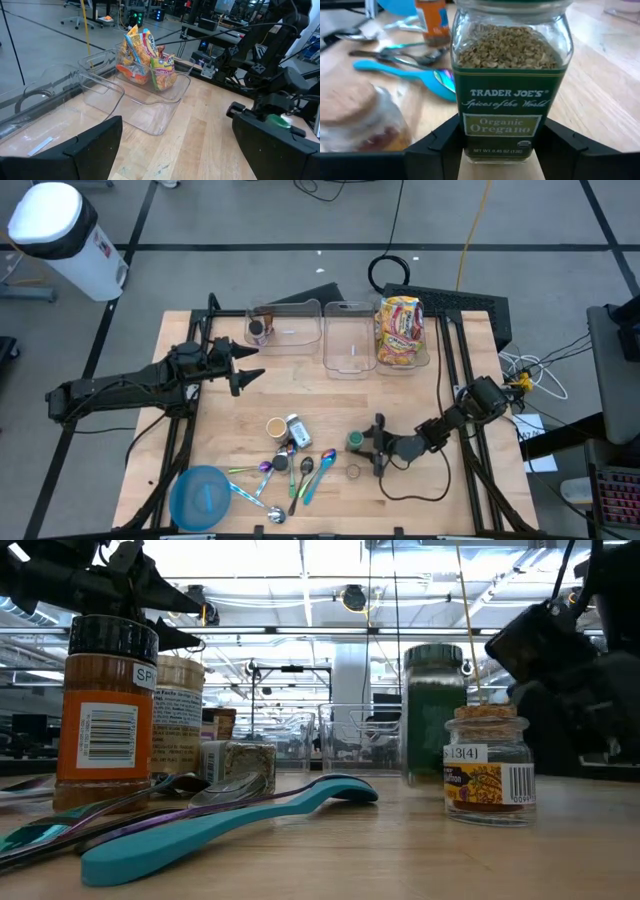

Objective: Pick & Place Food Item
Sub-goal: Put the green seasoning bottle into the left transparent bin

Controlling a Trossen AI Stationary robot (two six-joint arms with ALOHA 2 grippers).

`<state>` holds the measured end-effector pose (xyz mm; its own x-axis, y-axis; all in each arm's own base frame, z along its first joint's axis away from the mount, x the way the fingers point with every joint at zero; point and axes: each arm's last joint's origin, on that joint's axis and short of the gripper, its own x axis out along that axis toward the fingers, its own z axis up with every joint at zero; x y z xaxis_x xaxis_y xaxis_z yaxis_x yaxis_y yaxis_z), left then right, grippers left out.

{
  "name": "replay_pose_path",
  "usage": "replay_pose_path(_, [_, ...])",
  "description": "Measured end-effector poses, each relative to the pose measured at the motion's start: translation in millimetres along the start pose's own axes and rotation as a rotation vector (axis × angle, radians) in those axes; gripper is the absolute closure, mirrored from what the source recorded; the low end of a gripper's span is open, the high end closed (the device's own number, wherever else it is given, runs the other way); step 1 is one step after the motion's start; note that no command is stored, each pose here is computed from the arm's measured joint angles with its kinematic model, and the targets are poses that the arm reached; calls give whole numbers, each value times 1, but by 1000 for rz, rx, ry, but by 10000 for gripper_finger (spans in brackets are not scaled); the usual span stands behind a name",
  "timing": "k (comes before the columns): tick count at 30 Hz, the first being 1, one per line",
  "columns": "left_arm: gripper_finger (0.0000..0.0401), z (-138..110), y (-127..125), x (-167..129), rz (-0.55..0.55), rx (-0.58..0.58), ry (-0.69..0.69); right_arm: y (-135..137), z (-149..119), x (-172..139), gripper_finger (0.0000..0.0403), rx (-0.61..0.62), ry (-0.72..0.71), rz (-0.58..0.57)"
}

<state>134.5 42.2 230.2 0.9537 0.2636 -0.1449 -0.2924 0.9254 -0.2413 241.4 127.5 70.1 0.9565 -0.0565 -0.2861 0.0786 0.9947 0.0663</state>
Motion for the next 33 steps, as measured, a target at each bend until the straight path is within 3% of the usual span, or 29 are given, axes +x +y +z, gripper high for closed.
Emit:
replay_pose_path(19, [20,0,0,0,0,0,0,13,60,-26,215,-32,-169,75])
replay_pose_path(28, [18,0,0,0,0,0,0,-8,117,-44,215,-4,-375,27])
replay_pose_path(33, [17,0,0,0,0,0,0,-25,132,-43,215,10,-425,67])
